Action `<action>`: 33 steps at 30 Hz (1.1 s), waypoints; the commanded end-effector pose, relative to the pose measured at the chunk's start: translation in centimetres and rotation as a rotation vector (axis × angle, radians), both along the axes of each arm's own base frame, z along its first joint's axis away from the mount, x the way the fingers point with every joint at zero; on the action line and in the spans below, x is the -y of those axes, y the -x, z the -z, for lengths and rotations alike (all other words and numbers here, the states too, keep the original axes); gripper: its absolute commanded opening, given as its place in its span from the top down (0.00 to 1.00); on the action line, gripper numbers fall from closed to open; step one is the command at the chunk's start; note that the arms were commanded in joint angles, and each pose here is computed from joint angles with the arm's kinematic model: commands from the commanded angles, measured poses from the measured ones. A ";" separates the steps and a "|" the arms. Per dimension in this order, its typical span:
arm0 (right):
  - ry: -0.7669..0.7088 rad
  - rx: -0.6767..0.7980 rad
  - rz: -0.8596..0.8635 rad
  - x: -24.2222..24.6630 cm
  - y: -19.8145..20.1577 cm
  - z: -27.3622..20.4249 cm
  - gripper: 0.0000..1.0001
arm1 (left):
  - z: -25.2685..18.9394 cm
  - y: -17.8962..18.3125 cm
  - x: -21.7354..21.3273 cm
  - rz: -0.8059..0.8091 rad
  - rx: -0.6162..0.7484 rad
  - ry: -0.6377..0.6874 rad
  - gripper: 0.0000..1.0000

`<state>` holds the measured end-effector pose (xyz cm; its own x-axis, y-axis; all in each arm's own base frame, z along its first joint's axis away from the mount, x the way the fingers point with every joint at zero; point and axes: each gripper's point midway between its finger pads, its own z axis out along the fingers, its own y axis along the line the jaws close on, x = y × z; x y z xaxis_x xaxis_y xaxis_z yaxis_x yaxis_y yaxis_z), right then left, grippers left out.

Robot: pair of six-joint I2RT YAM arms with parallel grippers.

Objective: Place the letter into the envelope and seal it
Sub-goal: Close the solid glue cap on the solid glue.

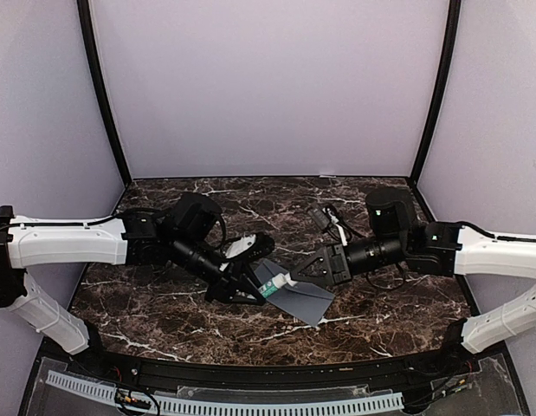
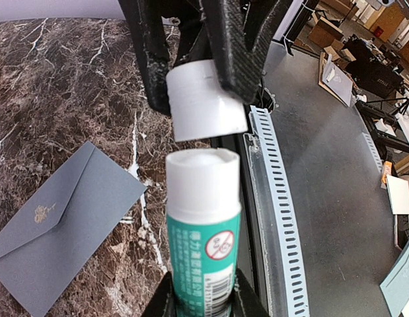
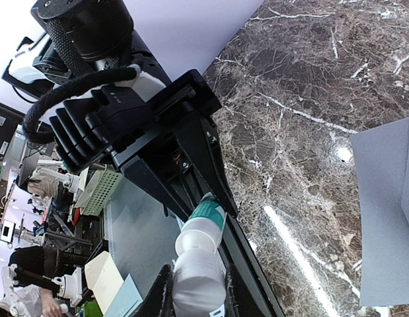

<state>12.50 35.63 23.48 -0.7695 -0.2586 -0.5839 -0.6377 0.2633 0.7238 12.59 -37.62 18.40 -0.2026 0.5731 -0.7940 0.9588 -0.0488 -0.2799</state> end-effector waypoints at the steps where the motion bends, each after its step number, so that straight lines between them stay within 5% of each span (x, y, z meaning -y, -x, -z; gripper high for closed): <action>1: -0.044 0.026 -0.012 -0.7 0.0 -1.1 0.88 | -0.2 0.6 0.0 0.029 0.001 0.007 1.00; 33: -0.066 0.011 -0.030 -1.5 0.0 -1.1 0.90 | -0.1 0.8 0.0 0.036 -0.007 0.008 1.00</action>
